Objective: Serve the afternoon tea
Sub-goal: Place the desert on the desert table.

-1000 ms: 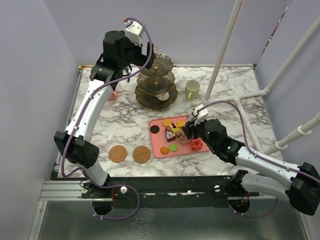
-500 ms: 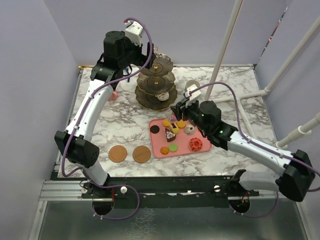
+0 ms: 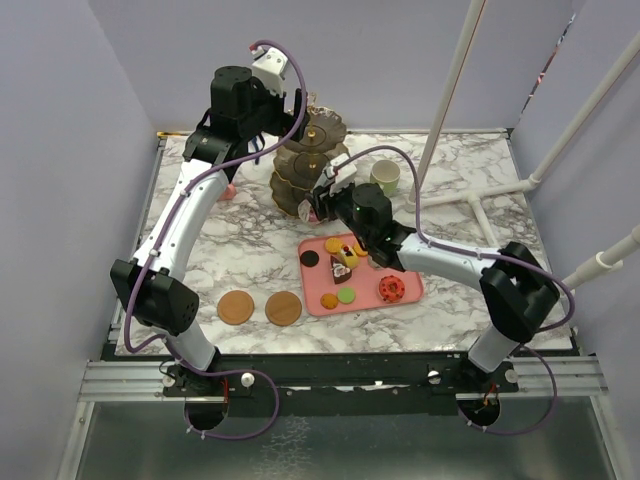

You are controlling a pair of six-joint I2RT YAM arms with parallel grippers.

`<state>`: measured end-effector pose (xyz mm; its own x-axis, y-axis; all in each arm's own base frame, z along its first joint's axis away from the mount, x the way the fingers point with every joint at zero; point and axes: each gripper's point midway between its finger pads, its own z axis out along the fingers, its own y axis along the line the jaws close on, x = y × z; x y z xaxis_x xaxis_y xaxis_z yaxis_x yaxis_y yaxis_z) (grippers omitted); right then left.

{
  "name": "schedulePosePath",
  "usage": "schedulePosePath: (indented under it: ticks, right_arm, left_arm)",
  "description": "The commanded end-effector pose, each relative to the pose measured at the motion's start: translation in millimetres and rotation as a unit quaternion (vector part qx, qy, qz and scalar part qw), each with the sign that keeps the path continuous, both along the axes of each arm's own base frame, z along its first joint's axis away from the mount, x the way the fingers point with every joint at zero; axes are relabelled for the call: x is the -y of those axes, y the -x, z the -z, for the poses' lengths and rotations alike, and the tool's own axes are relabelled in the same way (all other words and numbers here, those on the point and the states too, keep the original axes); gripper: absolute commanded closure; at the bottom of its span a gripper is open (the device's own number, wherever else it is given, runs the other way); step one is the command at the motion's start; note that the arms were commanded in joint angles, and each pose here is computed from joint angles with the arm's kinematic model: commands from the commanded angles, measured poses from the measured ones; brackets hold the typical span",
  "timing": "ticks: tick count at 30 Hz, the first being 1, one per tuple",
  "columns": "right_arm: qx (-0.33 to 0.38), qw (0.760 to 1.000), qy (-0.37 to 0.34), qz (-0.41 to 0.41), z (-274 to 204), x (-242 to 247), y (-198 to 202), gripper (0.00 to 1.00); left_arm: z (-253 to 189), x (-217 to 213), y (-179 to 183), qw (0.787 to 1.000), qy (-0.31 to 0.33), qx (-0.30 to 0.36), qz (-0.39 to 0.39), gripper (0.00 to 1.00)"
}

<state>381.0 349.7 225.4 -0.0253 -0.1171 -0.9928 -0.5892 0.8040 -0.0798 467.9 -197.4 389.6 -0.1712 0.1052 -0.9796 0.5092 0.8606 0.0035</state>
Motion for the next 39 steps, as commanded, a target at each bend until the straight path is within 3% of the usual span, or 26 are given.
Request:
schedulePosePath:
  ticks: [1, 13, 23, 33, 39]
  right_arm:
    - [0.056, 0.997, -0.055, 0.017, -29, -12, -23, 0.68]
    - [0.099, 0.988, -0.081, 0.083, 4, -8, -51, 0.70]
    - [0.089, 0.988, -0.061, 0.113, 32, 5, -54, 0.68]
    - [0.080, 0.988, -0.042, 0.129, 40, 25, -50, 0.41]
    - [0.086, 0.988, -0.045, 0.120, 27, 28, -48, 0.35]
  left_arm:
    - [-7, -4, 7, 1.000, -0.002, 0.011, -0.009, 0.01]
    - [-11, -11, 14, 1.000, -0.010, 0.019, -0.016, 0.01]
    - [-8, -11, 17, 1.000, -0.011, 0.016, -0.014, 0.01]
    - [-11, -11, 19, 1.000, -0.004, 0.016, -0.014, 0.01]
    - [-11, -15, 23, 1.000, -0.007, 0.017, -0.017, 0.01]
